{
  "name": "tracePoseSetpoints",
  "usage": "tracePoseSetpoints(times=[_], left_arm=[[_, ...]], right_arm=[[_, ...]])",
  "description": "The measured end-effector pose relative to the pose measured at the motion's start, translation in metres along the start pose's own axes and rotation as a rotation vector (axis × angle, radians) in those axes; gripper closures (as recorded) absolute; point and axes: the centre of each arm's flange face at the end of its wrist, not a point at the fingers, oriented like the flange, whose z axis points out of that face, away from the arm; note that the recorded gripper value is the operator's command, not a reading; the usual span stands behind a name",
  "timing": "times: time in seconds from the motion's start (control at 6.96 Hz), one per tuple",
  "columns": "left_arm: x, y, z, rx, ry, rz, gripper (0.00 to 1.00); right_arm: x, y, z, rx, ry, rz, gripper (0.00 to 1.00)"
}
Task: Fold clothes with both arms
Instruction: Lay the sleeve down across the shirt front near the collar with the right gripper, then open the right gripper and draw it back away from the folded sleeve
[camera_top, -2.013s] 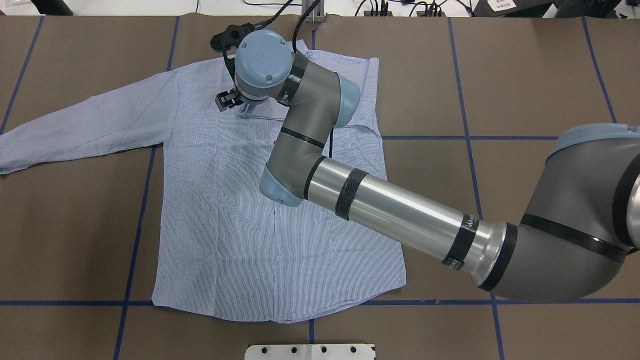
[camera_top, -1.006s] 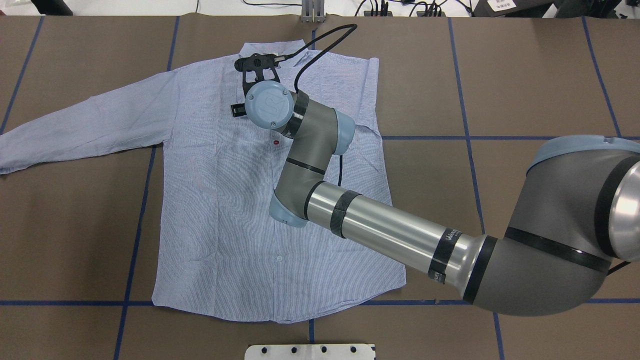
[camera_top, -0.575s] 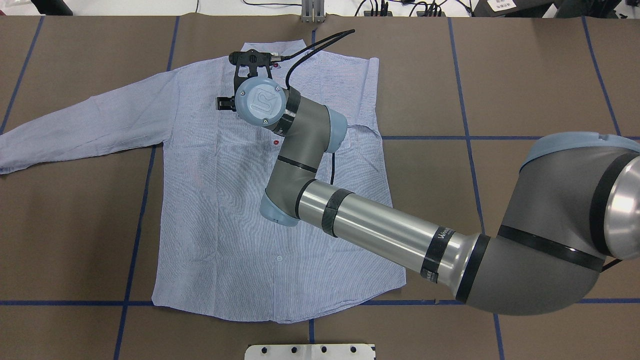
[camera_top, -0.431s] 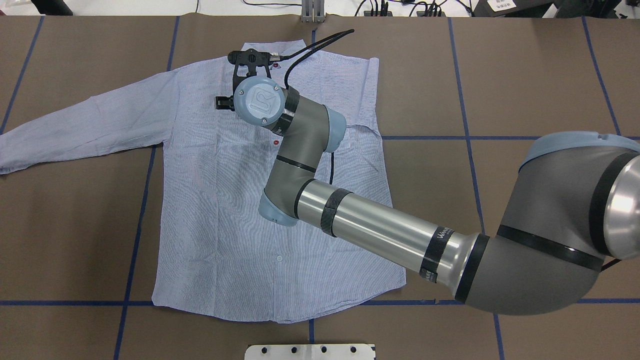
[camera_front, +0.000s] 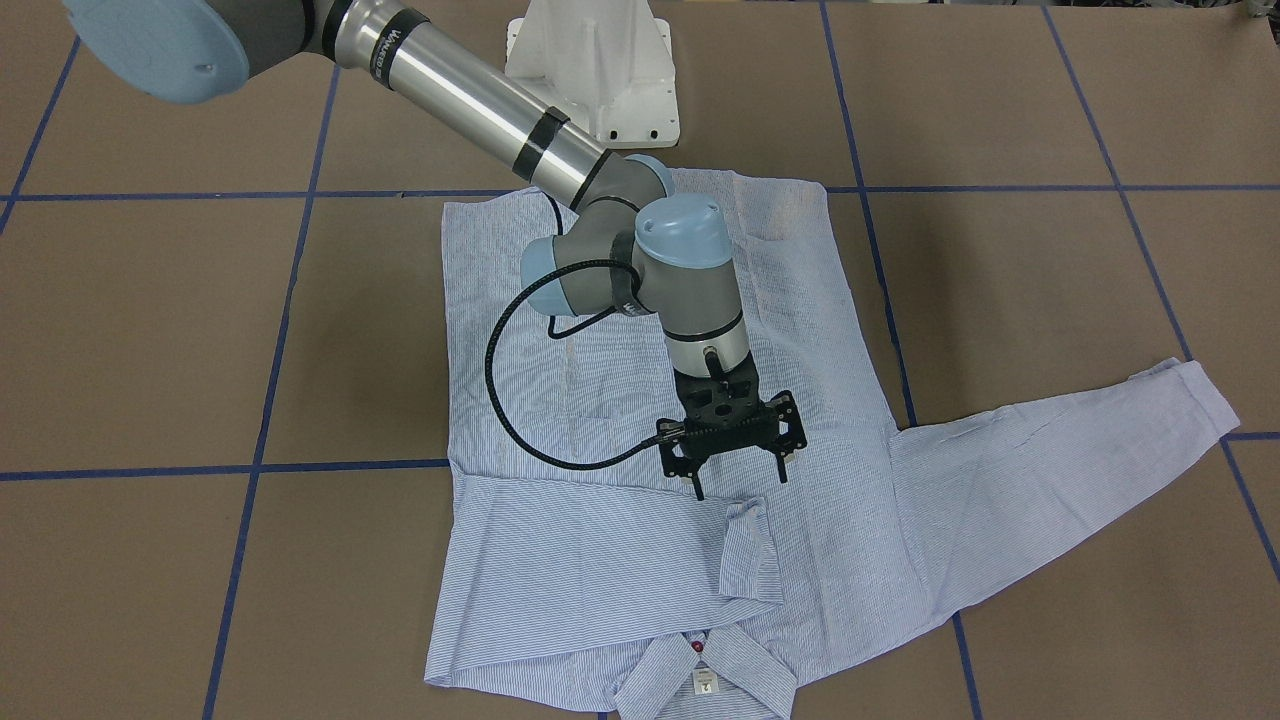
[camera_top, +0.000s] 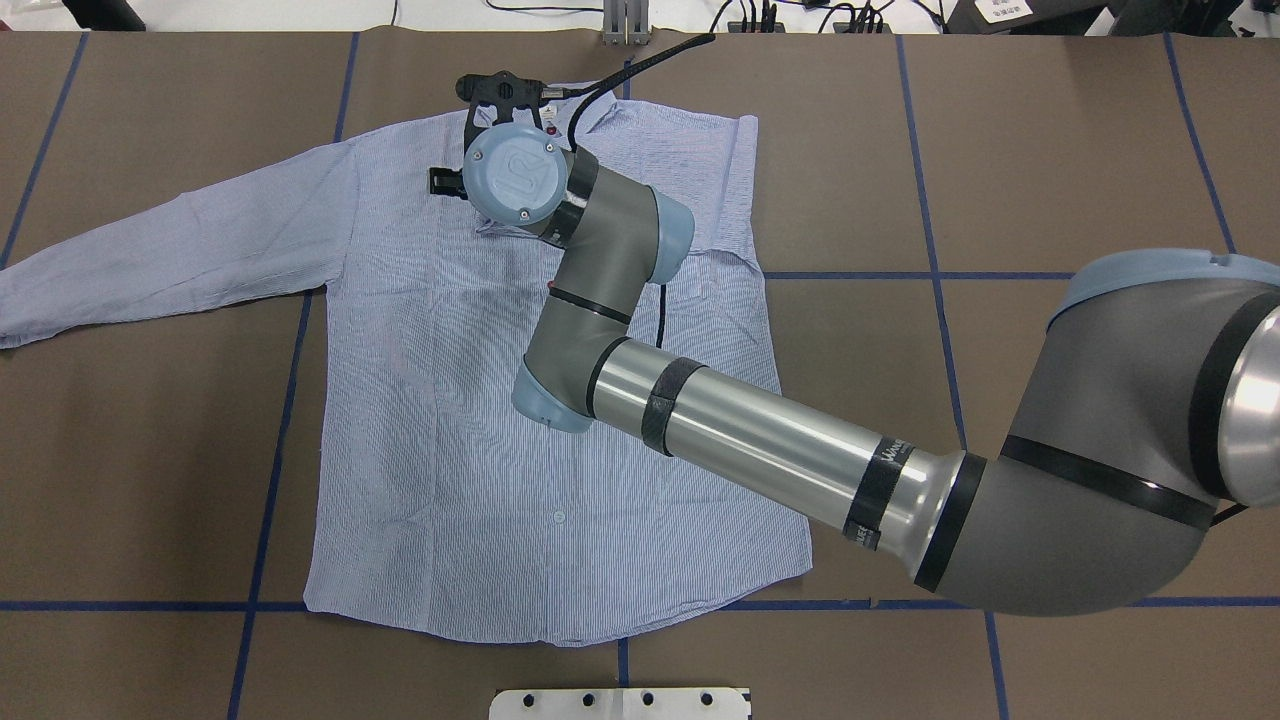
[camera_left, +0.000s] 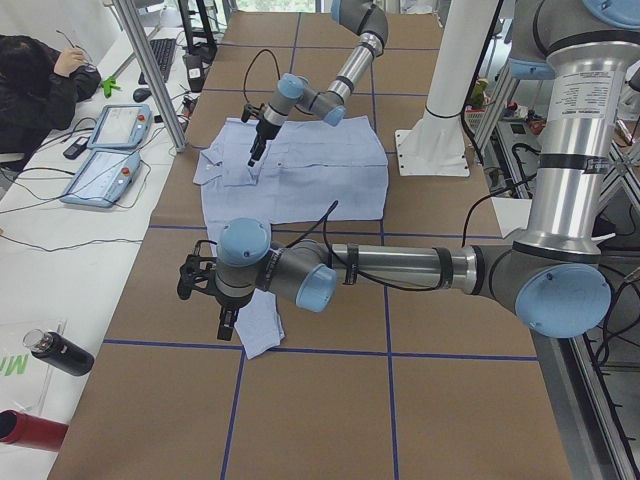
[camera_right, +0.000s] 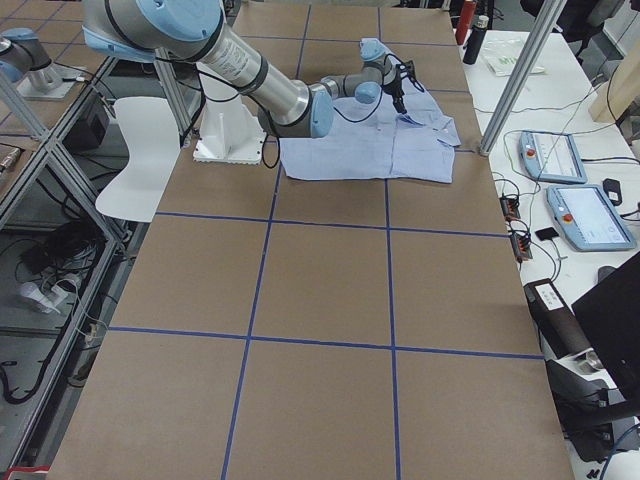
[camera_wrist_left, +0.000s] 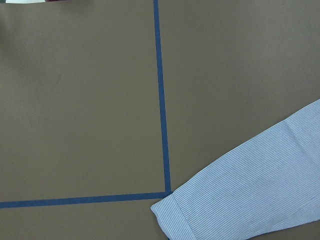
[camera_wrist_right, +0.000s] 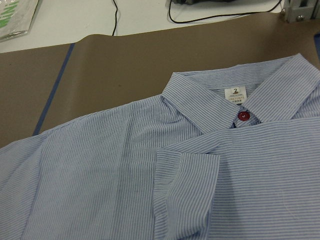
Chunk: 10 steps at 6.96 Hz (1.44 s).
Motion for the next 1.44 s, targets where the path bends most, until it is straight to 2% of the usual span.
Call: tracePoseSetpoints(times=[0.29,0.72,0.86,1.01,1.15,1.44], left_arm=[[0.007,0.018,0.036,0.015,-0.002,-0.083,0.01],[0.022,0.07,0.109,0.081,-0.051,-0.184,0.02],[0.018,0.085,0.132,0.105,-0.06,-0.207,0.03],[0.018,0.096,0.15,0.123,-0.068,-0.225,0.04],[0.023,0.103,0.163,0.131,-0.079,-0.229,0.07],[0.035,0.114,0.181,0.114,-0.086,-0.211,0.16]], right_arm=[[-0.001,-0.037,-0.056,-0.115,0.091,0.031,0.01],[0.081,-0.072,-0.122,-0.297,0.2,0.055,0.01],[0.116,-0.078,-0.144,-0.337,0.242,0.02,0.01],[0.156,-0.082,-0.165,-0.368,0.263,-0.016,0.01],[0.195,-0.085,-0.18,-0.388,0.263,-0.041,0.01],[0.23,-0.088,-0.192,-0.397,0.263,-0.066,0.01]])
